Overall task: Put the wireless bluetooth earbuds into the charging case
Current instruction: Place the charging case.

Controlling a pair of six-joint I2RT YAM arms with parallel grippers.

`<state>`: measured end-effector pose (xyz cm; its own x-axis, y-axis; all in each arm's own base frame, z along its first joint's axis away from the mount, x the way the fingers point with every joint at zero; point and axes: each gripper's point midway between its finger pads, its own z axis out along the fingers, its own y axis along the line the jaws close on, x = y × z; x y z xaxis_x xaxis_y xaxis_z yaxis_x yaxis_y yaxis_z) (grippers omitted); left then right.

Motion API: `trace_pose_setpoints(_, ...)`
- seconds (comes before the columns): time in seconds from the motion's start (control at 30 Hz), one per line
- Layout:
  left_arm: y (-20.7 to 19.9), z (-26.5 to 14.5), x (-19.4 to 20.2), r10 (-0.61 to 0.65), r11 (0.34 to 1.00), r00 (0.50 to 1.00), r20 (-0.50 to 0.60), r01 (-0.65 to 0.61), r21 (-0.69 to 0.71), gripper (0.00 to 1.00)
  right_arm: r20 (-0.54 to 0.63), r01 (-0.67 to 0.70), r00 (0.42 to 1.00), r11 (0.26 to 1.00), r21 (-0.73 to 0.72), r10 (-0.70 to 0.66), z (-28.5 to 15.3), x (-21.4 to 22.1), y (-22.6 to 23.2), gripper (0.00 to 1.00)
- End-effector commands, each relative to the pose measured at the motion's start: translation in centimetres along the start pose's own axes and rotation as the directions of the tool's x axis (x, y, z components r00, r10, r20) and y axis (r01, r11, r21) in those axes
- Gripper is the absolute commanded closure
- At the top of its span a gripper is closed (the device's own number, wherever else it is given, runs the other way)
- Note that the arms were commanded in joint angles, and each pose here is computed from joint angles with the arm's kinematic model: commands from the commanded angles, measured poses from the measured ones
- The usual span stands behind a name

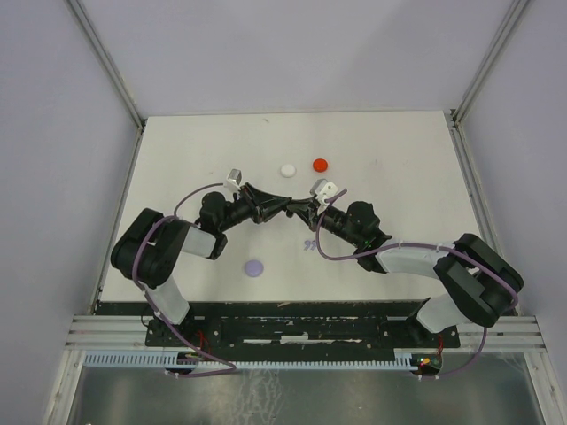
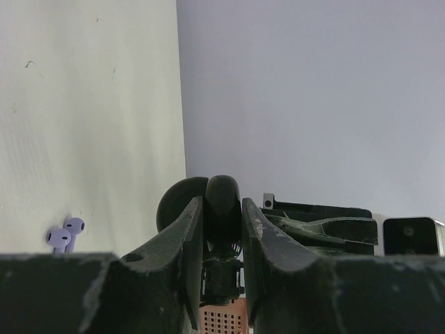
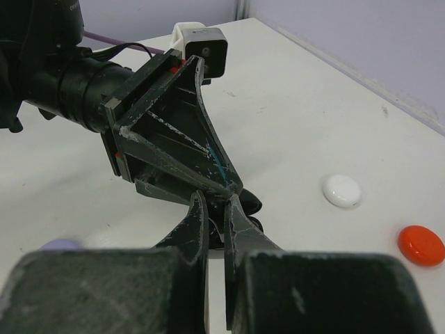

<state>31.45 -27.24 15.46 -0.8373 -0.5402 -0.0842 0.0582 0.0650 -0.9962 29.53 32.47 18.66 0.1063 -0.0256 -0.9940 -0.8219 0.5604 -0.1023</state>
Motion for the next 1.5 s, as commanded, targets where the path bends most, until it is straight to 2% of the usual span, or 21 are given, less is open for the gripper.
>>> trace_pose_setpoints(0.0,-3.2,0.3,-0.2,0.101,0.991,0.995,-0.002,-0.100,0.084,0.97,0.062,0.024,0.998,1.000,0.010,-0.024,1.0,-2.2,-0.3,0.99)
trace_pose_setpoints(0.83,-4.7,0.3,0.0,0.107,0.986,0.994,-0.005,-0.105,0.127,0.97,0.034,0.019,0.999,0.999,0.025,-0.020,1.1,-1.4,-0.6,0.98)
trace_pose_setpoints(1.17,-5.0,0.4,-0.3,0.108,0.986,0.994,0.008,-0.108,0.126,0.97,0.033,0.011,0.999,0.999,0.039,-0.013,0.7,-2.0,-0.8,0.65)
trace_pose_setpoints(1.47,-4.0,0.8,-0.8,0.103,0.989,0.994,0.021,-0.105,0.103,0.97,0.198,-0.019,0.980,0.989,0.147,-0.010,-2.0,-8.1,-2.4,0.53)
